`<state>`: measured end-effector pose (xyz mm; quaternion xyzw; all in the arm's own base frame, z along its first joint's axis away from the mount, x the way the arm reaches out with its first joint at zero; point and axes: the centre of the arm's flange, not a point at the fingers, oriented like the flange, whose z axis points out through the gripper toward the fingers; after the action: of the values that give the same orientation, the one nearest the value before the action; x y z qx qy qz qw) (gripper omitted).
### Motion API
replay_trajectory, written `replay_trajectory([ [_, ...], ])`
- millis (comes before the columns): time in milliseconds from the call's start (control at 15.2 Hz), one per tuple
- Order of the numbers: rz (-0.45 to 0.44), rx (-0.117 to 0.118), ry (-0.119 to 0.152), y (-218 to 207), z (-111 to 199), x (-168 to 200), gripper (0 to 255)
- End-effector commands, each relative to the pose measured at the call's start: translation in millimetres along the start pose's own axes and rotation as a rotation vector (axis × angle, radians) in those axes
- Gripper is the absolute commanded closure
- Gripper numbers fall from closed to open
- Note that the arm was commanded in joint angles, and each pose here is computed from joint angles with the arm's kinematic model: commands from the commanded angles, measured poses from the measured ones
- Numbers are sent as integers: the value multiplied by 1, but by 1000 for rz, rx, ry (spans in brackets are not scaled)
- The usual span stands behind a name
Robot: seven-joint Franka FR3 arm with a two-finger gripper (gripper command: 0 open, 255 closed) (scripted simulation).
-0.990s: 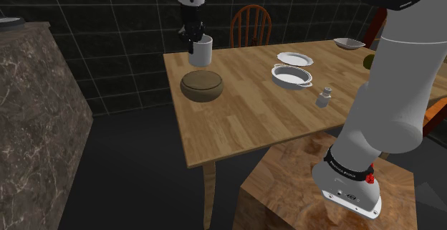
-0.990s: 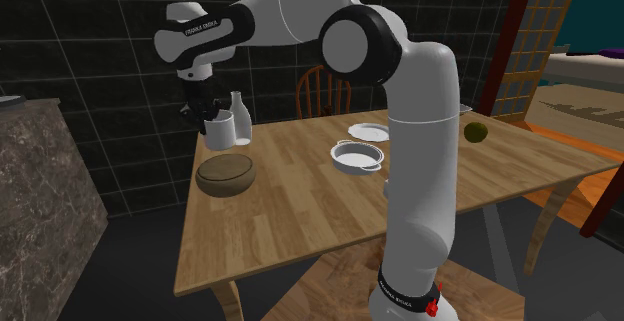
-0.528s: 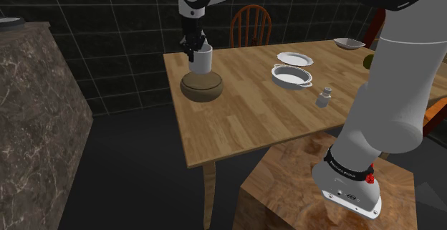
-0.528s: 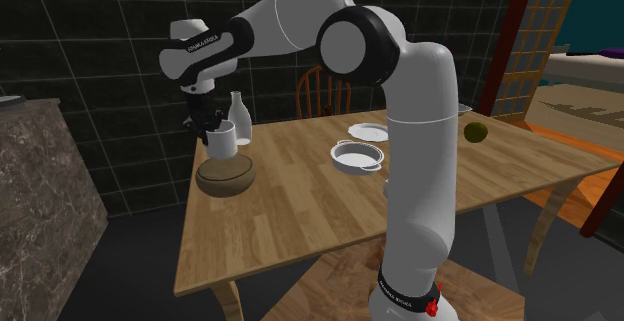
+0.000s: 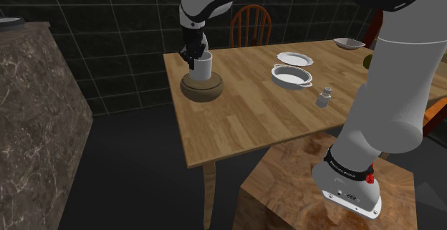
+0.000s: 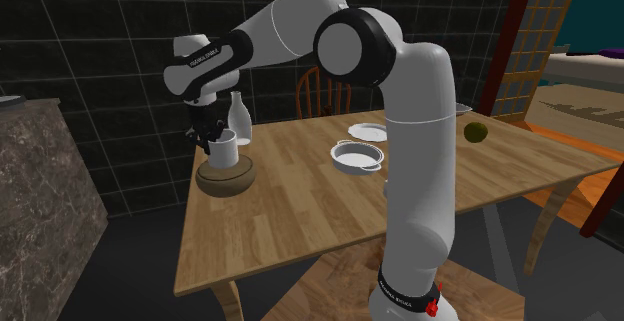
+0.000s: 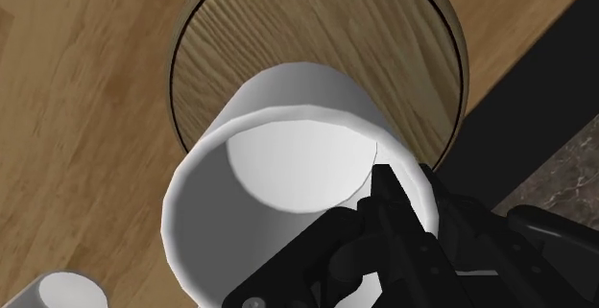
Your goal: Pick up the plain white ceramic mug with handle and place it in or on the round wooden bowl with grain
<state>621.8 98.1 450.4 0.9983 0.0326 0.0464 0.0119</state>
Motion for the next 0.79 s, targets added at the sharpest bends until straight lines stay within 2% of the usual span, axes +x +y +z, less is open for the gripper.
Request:
replay_trajectory([
  [0,0,0,-1,0,1,0,255],
  [264,0,0,-1,0,1,0,255],
  [330,0,0,-1,0,1,0,0],
  [660,0,0,-1,0,1,0,0],
  [726,0,0,-1,0,-12,0,0],
])
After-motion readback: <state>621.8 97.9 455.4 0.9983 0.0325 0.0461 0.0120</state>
